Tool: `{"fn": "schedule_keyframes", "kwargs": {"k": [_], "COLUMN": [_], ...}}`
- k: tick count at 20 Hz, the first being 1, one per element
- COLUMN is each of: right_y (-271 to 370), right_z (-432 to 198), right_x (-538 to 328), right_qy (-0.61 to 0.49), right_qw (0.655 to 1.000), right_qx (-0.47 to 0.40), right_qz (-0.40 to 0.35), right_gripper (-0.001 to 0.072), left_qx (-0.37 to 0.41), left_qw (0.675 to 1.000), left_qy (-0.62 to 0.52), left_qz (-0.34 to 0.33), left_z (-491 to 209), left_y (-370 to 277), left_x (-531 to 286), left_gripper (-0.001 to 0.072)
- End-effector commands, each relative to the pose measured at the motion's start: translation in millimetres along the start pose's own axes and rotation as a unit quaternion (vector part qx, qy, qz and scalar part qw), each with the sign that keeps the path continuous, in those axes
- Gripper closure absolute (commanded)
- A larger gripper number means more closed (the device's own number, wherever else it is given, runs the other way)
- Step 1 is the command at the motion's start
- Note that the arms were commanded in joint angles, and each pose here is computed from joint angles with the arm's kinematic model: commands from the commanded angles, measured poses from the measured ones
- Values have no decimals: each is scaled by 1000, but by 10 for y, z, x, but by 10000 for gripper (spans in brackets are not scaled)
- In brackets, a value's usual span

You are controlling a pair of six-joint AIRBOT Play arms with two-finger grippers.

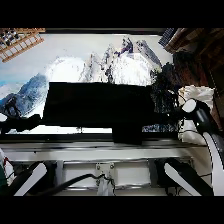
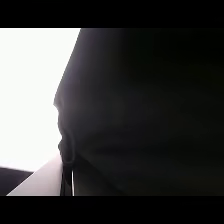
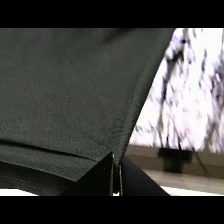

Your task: Fold the clothes and pants, and hang the long-sleeved shirts on hangers.

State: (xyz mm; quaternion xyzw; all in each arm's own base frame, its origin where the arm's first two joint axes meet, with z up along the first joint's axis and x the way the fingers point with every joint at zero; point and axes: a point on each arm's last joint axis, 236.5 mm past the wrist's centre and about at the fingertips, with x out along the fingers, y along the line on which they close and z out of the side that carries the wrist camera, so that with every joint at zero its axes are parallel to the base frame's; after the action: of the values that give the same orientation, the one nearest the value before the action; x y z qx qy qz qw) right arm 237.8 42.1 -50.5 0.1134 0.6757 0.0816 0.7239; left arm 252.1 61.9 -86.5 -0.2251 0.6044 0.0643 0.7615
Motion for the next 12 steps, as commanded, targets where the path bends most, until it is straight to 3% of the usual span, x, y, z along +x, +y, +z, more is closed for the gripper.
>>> {"fn": "schedule_keyframes", "kwargs": {"k": [1,5,12], "right_y": [-25,59,-16], "right_z": [-190,116,1278], "right_x": [-206,-412,-461], "right_qy": [-20,-75,-114], "right_qw": [999,997,993], "right_qx": [-19,-25,-35], "right_qz": [-21,-15,-25], "right_gripper": [679,679,678], "left_qx": [-20,-5,40], "left_qw": [1000,995,968], "left_qy": [-17,-89,-244], "left_qz": [-8,-47,-42], "left_z": [-38,188,1280], "left_y": [-79,-397,-700], "left_x": [-123,-393,-762], "left_gripper": [704,704,706]}}
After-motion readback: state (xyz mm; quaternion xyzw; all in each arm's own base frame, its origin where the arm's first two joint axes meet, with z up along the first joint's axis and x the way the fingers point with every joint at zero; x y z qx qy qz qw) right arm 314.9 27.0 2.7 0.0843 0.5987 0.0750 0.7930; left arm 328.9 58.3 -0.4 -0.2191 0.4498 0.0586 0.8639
